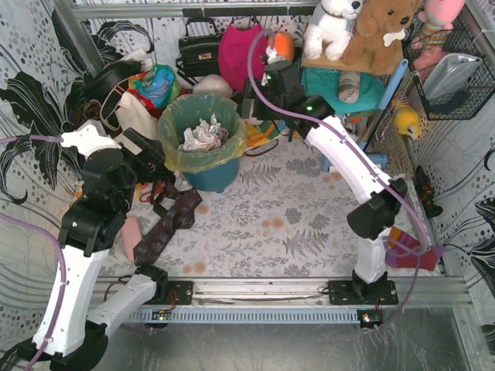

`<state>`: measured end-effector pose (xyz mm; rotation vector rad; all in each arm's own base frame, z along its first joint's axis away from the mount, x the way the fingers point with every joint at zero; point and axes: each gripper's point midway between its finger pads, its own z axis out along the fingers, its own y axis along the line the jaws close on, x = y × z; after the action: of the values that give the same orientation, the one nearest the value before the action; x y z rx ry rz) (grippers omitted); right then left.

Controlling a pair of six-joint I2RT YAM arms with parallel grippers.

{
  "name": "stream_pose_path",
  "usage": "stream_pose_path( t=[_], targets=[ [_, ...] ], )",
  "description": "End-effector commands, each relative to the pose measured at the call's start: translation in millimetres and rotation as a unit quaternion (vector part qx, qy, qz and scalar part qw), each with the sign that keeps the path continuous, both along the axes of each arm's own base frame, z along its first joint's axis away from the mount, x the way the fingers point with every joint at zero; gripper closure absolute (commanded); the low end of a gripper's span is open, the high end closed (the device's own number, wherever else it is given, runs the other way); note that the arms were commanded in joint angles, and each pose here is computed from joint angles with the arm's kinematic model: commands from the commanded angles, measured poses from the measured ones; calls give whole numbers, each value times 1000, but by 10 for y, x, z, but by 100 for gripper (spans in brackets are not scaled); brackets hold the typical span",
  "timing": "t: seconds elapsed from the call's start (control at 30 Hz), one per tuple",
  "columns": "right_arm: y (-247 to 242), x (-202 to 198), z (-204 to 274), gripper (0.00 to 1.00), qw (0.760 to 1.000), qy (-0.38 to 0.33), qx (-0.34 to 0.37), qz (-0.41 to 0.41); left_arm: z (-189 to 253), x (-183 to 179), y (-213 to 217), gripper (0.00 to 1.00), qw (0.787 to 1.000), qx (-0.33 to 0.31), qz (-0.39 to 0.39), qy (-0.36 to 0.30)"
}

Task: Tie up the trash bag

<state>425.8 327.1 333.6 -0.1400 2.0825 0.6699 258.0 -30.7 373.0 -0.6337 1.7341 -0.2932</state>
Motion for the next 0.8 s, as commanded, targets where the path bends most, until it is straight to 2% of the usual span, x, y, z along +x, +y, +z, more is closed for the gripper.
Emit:
stream_pose_path(
  t=[0.0, 0.3, 0.6, 0.77],
  targets=[
    [23, 2, -149, 34, 997, 15, -77, -27, 46, 26, 24, 2, 1000, -5, 14, 2],
    [261, 151, -309, 50, 993, 8, -110, -30, -208, 98, -18, 2, 999, 3, 13, 52],
    [311, 201, -521, 63, 991, 12, -128, -35, -365, 140, -5, 2, 996, 3, 30, 84],
    [363, 245, -681, 67, 990, 22, -135, -34, -432, 148, 6, 2, 995, -2, 40, 95]
  ],
)
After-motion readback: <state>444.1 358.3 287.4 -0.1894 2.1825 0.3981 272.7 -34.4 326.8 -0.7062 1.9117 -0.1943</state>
